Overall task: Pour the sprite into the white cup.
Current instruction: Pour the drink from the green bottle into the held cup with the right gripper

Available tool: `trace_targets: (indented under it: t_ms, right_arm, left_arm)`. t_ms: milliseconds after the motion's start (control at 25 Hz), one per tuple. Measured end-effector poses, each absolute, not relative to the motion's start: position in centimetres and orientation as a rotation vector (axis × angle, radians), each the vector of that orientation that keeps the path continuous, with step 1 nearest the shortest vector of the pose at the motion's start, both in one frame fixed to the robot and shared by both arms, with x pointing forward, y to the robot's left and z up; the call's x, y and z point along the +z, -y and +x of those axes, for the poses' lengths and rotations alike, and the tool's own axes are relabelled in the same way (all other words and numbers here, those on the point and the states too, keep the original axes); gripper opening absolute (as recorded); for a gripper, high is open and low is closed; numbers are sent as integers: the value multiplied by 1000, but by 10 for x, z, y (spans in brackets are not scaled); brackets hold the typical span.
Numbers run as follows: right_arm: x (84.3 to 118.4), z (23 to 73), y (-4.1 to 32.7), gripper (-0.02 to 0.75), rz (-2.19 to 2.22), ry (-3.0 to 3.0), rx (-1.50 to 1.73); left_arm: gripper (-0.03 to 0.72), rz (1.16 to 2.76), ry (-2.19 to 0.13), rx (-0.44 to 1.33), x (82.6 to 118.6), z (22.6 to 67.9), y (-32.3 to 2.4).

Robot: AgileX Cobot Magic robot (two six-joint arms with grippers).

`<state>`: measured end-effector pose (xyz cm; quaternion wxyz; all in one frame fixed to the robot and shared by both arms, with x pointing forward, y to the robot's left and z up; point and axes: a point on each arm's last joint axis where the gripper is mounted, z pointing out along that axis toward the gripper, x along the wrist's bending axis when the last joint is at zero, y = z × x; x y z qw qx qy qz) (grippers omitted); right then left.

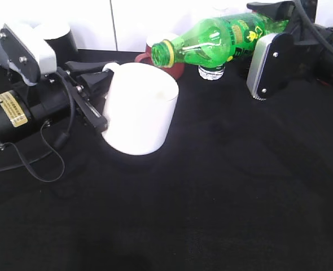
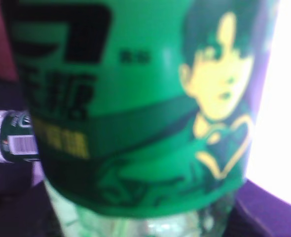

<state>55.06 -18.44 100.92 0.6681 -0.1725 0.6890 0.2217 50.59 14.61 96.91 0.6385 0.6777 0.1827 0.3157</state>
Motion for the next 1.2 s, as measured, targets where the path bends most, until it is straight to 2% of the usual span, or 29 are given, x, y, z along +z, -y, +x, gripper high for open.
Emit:
trace_targets:
  t_ms: [1200]
  right_arm:
    - [1022,557,180,429,-539,-1456,378]
  left_arm:
    - [40,1572,-381,707,968,504,-144]
